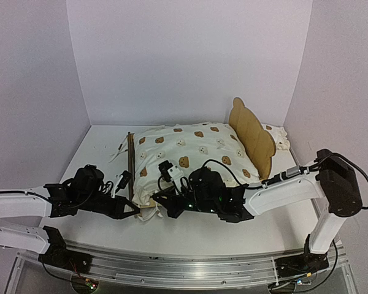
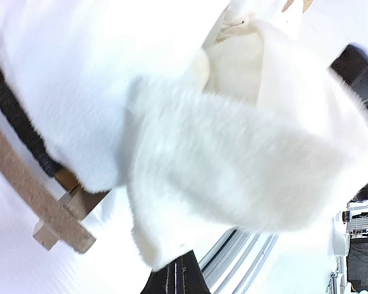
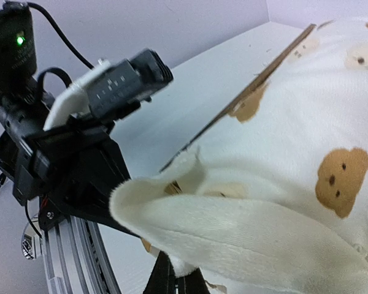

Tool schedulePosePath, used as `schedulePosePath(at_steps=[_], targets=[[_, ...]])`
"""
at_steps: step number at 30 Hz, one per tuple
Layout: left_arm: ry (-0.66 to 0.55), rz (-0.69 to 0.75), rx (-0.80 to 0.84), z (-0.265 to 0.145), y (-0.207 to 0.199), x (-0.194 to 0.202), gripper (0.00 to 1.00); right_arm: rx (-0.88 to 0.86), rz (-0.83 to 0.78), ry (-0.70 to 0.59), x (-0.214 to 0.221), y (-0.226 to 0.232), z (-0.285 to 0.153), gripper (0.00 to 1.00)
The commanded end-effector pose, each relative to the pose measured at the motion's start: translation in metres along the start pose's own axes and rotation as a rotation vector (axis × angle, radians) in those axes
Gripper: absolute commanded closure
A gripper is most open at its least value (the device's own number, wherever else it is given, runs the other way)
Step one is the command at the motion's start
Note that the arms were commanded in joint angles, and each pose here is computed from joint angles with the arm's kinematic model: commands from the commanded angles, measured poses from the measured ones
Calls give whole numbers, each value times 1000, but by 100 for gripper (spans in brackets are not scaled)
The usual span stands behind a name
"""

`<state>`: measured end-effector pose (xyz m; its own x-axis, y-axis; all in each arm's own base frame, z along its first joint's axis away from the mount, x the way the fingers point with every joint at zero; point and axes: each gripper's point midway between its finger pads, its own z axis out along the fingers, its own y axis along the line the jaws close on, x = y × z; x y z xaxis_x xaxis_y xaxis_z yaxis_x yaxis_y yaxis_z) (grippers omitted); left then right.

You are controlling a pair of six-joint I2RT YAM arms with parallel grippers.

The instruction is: Set up the pet bed

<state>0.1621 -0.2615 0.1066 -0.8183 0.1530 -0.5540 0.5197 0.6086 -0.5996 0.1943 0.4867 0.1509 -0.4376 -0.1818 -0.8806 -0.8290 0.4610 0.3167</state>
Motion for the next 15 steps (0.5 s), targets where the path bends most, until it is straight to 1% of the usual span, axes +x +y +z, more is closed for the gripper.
schedulePosePath(at_steps=[1, 6, 10, 15], targets=[[26, -15, 6, 0, 8, 18, 100, -111, -24, -117, -49, 29, 5, 100], [21, 22, 78, -4, -4, 20, 100, -134, 25, -197, -58, 30, 17, 100], [10, 61, 144, -9, -19, 18, 100, -108, 43, -216, -52, 22, 26, 100], [4, 133, 258, -17, -47, 18, 100, -119, 75, -215, -43, 20, 39, 100]])
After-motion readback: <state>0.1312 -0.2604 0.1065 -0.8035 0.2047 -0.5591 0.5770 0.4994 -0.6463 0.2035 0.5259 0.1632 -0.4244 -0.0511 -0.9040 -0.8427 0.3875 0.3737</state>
